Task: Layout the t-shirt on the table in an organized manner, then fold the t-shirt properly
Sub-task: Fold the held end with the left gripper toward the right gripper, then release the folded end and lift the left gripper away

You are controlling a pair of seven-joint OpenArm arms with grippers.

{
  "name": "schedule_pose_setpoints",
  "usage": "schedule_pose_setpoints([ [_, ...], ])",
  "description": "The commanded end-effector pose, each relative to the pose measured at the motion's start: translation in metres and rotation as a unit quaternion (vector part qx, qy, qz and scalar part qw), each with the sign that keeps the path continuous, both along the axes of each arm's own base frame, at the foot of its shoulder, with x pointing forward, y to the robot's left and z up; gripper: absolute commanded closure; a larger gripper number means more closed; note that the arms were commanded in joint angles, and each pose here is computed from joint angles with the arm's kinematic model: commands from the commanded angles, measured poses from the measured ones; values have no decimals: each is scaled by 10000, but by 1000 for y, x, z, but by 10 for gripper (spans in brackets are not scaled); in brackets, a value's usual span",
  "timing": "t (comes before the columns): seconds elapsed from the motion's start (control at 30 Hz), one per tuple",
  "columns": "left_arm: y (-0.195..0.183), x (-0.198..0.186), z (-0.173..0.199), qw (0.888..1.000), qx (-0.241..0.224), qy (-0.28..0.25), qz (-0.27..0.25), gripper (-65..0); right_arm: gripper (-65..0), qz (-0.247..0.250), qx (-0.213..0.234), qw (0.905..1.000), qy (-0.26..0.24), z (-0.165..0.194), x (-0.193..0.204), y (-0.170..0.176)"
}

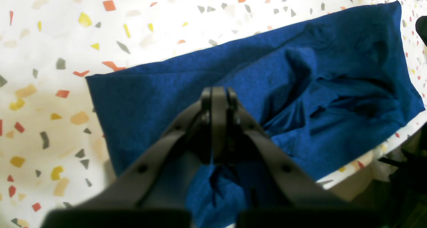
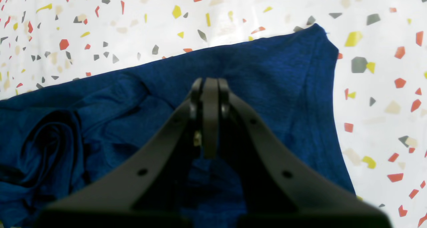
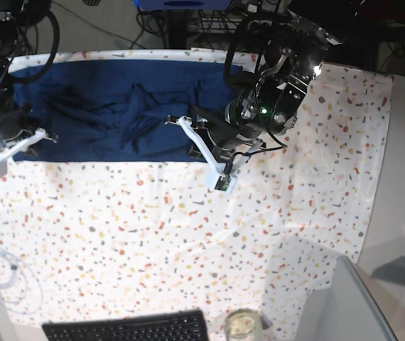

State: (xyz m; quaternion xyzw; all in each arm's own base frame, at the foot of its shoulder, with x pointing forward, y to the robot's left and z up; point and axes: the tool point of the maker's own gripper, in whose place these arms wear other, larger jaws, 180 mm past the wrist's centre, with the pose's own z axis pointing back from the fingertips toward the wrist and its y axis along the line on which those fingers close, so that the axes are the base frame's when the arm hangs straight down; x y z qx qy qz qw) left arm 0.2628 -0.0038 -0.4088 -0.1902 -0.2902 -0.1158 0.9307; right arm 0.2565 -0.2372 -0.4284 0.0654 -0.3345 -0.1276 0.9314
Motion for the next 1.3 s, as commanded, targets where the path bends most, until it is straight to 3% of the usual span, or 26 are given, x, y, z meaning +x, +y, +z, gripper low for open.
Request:
schedule_pose_setpoints([
  [0.0, -3, 4, 4, 9999, -93, -67, 16, 0, -6, 19, -70, 9997, -247, 13, 10, -5],
  [0.17, -22, -21, -23, 9978, 162, 270, -584, 0, -6, 19, -70, 9996, -255, 13, 11, -5],
  [0.4, -44, -45, -27, 9930, 178, 349, -1110, 0, -6, 19, -70, 9997, -232, 12, 9, -5],
  [0.57, -71, -73, -25, 9782, 12, 286, -2055, 0, -6, 19, -70, 9997, -224, 11, 8, -5],
  [0.7, -68, -67, -10, 9791, -80, 67, -2033, 0, -6, 54, -68, 9997, -231, 12, 9, -3],
  [0.77, -53, -57, 3, 9832, -111, -119, -1815, 0, -8, 157, -78, 9994, -294, 16, 10, 1],
  [0.83, -24, -45, 14, 9906, -103, -264, -1341, 0, -9, 723, -48, 9967, -357, 25, 9, 22],
  [0.93, 46, -32, 9, 9993, 144, -219, -273, 0, -15, 1743, -58, 9832, -546, 44, 9, 62],
  [1.03, 125, -27, 3, 9957, 496, -150, 763, 0, -21, 2226, 113, 9741, -373, 44, 3, 96],
  [1.1, 176, -31, 4, 9894, 734, -178, 1239, 0, -72, 2425, 308, 9693, -273, 41, 3, 120],
  [1.27, 281, -47, 35, 9735, 1254, -606, 1812, 0, -293, 2722, 718, 9596, -38, 25, 1, 162],
])
